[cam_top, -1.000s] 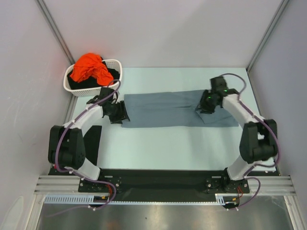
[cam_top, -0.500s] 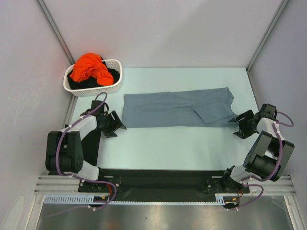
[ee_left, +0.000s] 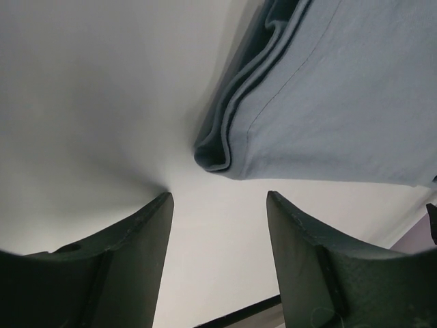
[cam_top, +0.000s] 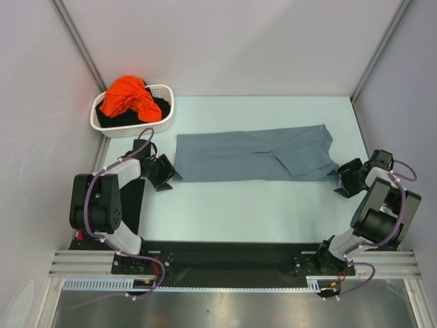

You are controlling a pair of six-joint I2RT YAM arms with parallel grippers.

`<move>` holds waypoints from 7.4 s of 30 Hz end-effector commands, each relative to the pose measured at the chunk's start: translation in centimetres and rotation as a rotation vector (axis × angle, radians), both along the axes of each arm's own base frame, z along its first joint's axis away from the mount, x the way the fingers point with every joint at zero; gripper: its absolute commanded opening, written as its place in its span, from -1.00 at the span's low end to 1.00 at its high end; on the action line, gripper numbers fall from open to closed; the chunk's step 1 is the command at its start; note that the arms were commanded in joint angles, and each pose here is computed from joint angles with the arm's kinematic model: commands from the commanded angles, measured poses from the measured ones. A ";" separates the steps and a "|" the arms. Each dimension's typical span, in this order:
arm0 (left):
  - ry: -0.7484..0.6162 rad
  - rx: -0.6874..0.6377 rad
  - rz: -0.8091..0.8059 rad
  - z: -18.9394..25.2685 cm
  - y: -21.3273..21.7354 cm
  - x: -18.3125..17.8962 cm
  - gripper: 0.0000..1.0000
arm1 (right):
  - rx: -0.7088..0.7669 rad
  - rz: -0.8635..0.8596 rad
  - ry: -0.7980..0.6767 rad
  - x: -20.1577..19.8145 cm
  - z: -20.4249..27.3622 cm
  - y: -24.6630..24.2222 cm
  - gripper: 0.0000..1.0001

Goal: Fold and stack the t-shirts
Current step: Fold the tshirt

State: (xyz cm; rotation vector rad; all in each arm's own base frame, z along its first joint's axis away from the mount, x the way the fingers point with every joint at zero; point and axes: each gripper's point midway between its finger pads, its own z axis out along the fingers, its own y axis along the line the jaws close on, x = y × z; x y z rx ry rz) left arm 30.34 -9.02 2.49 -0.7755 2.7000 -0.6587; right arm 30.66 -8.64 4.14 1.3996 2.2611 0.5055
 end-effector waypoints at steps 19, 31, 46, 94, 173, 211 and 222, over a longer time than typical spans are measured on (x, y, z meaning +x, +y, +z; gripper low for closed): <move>0.003 0.030 0.038 -1.5 1.0 3.9 -0.57 | -0.091 0.025 -0.007 4.3 -2.2 -1.9 -0.25; 0.006 0.068 -0.040 -0.7 -0.9 0.1 -1.00 | -0.261 0.086 -0.021 11.3 -1.7 -3.9 -0.99; 0.010 0.005 -0.131 -1.6 -10.1 -11.7 -0.99 | -0.326 0.209 -0.243 26.5 -0.7 2.4 -0.99; -0.036 -0.364 -1.010 8.0 -36.3 -22.2 0.25 | -0.212 0.280 -0.403 38.0 1.5 4.8 0.13; 0.170 0.098 -0.755 -0.8 -19.8 -17.4 -0.27 | -0.192 0.815 0.402 -19.1 -1.5 21.6 -0.07; 0.151 0.018 -0.751 -1.3 -15.7 -19.1 -0.99 | -0.232 0.770 0.454 -21.6 -2.6 19.7 -1.00; 0.090 -0.033 -0.765 -0.3 -16.0 -19.3 -0.29 | -0.182 0.733 0.392 -21.4 -2.5 20.6 -1.00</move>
